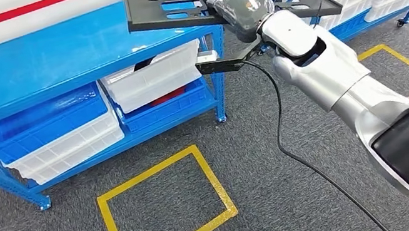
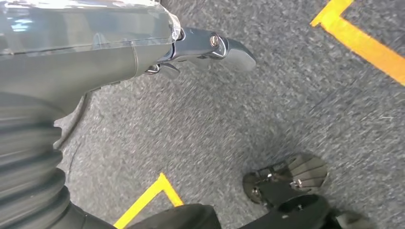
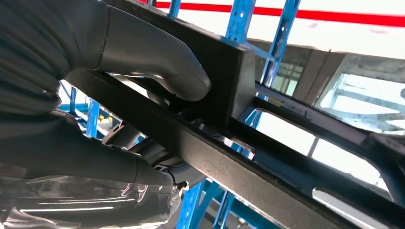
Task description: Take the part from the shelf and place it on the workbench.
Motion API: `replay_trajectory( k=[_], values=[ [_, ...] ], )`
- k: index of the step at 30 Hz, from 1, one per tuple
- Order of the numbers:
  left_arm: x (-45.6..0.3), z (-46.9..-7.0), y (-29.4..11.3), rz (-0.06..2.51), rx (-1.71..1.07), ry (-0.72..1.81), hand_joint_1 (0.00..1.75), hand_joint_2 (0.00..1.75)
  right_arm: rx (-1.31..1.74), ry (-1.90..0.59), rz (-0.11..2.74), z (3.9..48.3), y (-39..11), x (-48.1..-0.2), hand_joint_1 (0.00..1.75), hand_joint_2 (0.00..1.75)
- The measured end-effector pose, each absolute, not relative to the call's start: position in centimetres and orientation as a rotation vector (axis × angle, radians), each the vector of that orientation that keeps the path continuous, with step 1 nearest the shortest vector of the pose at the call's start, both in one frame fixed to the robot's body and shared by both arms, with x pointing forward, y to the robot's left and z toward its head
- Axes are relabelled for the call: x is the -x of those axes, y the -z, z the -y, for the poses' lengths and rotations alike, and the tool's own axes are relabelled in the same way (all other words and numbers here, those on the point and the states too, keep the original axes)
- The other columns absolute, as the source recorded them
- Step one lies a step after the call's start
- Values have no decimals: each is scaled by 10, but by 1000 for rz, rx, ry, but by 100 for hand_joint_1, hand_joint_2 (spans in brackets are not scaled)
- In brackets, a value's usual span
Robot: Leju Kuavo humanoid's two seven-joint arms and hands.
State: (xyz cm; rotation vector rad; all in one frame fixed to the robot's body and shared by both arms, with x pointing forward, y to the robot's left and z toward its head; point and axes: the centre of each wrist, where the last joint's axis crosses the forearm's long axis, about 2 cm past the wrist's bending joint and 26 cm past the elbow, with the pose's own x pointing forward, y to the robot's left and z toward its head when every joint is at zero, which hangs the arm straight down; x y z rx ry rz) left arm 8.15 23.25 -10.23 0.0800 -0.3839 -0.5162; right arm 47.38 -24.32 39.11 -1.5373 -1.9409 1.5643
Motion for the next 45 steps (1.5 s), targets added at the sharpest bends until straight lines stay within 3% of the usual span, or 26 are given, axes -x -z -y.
replay_trajectory(
  k=[45],
  values=[
    [-82,-227,102,364,-62,501,0,175,1540,-1527,1931,240,-399,-474,175,175]
  ],
)
